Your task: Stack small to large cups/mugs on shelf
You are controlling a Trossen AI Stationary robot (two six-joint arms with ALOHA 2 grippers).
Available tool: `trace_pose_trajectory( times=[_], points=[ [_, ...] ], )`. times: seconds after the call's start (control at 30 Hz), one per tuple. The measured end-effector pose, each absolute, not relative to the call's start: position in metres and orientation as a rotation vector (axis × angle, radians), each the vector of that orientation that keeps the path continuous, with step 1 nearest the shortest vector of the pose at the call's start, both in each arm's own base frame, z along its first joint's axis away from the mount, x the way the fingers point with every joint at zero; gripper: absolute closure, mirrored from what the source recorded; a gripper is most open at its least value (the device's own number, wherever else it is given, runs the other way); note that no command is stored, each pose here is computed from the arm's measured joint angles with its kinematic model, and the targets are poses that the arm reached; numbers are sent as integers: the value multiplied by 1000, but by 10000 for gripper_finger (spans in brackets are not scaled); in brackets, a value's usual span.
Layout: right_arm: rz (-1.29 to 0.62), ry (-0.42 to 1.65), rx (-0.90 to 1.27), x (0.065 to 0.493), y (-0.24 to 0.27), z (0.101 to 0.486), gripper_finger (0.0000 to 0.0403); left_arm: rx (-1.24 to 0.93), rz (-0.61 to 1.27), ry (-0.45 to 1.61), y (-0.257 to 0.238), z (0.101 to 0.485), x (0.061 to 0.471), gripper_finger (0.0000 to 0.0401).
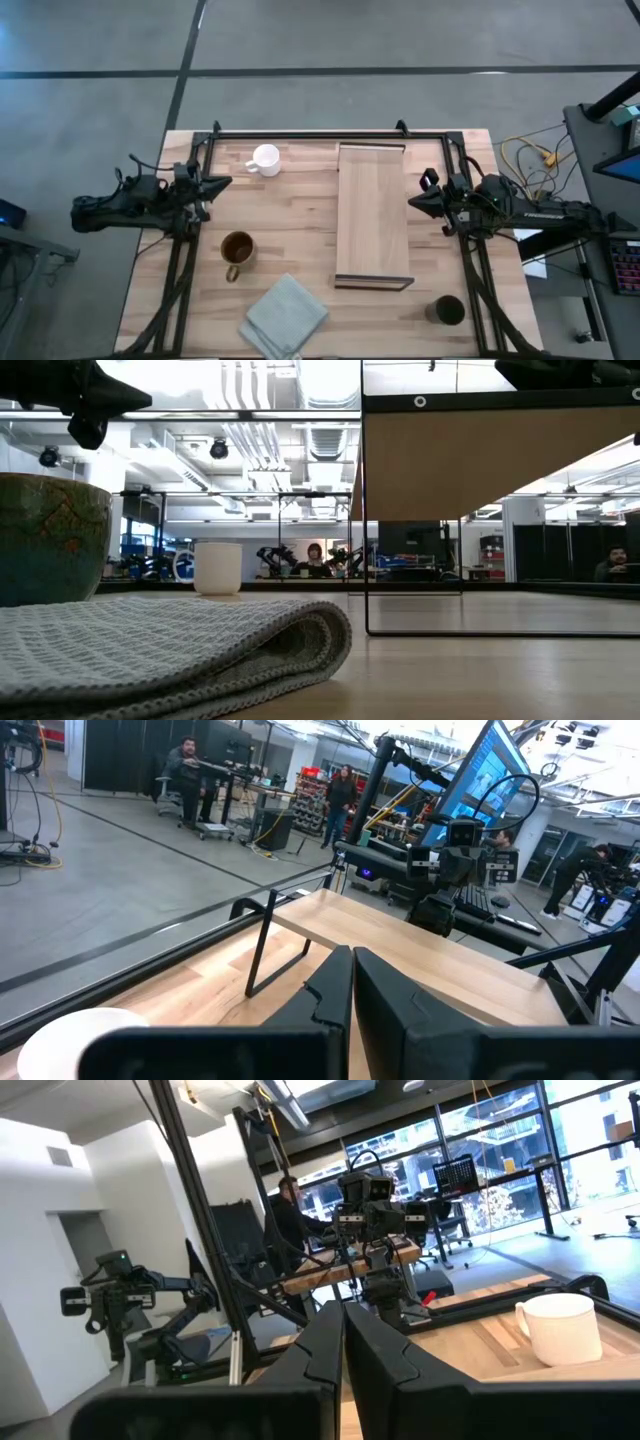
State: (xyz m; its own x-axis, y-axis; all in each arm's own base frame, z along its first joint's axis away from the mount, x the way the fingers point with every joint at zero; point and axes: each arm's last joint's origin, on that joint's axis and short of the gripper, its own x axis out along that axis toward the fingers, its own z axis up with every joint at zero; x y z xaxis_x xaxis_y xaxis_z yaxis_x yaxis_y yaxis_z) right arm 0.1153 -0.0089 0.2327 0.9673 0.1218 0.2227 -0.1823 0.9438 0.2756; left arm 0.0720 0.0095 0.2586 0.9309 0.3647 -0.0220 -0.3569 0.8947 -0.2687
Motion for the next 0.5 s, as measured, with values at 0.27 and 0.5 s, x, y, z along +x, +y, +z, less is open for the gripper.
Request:
trace_pose_trajectory(
  times=[0.27,0.5],
  points=[
    [156,-205,299,115,-9,233,394,-273,374,-29,9,259,72,401],
    [148,-216,295,116,-9,234,394,-273,374,-29,9,259,72,401]
  ],
)
